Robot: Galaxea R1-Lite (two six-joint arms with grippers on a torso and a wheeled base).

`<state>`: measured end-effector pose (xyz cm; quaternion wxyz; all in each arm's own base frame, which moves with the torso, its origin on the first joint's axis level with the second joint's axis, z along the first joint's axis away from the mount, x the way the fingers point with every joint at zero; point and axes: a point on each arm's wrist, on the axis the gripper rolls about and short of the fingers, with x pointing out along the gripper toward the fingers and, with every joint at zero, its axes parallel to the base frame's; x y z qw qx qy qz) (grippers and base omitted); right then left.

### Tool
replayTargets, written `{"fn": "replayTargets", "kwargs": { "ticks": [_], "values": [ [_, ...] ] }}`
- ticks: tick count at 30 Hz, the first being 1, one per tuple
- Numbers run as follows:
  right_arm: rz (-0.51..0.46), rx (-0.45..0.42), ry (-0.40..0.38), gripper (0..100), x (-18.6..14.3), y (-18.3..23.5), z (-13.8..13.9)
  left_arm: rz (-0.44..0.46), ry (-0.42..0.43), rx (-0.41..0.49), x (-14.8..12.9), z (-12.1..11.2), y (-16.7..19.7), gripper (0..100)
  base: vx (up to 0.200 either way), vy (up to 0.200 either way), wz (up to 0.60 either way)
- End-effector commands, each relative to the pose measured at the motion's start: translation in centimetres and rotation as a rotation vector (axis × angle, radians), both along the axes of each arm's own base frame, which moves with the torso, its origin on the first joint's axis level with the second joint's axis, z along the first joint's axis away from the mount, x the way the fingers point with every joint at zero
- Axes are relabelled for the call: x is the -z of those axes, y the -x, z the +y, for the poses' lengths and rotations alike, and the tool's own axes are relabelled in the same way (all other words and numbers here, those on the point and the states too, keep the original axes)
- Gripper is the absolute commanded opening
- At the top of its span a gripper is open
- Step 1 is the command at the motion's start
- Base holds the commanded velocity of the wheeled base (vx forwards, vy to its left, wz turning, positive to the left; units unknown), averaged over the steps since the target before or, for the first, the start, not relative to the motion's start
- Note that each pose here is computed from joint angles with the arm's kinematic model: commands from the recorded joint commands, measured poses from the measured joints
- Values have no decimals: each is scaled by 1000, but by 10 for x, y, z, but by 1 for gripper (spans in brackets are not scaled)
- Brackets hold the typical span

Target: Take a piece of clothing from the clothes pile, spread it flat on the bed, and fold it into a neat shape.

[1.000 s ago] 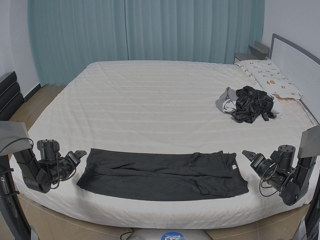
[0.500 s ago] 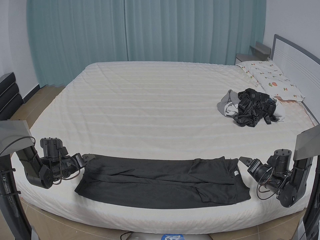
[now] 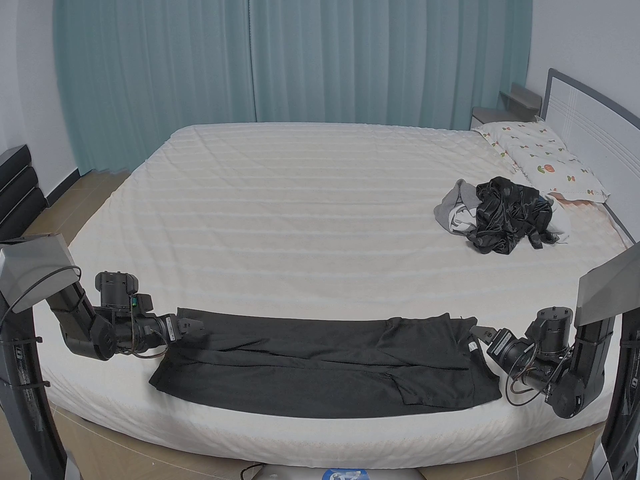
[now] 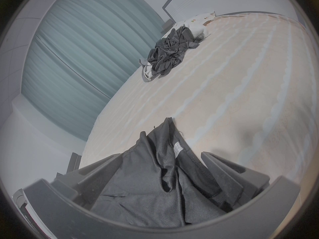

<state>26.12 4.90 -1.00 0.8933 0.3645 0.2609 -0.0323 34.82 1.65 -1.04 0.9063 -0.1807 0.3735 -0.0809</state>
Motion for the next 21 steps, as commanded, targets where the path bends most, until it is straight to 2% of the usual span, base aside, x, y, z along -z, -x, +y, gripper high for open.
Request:
{"fn": "replayTargets", "kwargs": {
  "ticks": [1,21],
  "values": [
    [6,-17,3,100,3,1,4,17,-11,-5,5,1,2,100,0,0,0],
    [11,-23,3,100,4,2,6,36,-22,1,20,0,-2,100,0,0,0]
  ]
}}
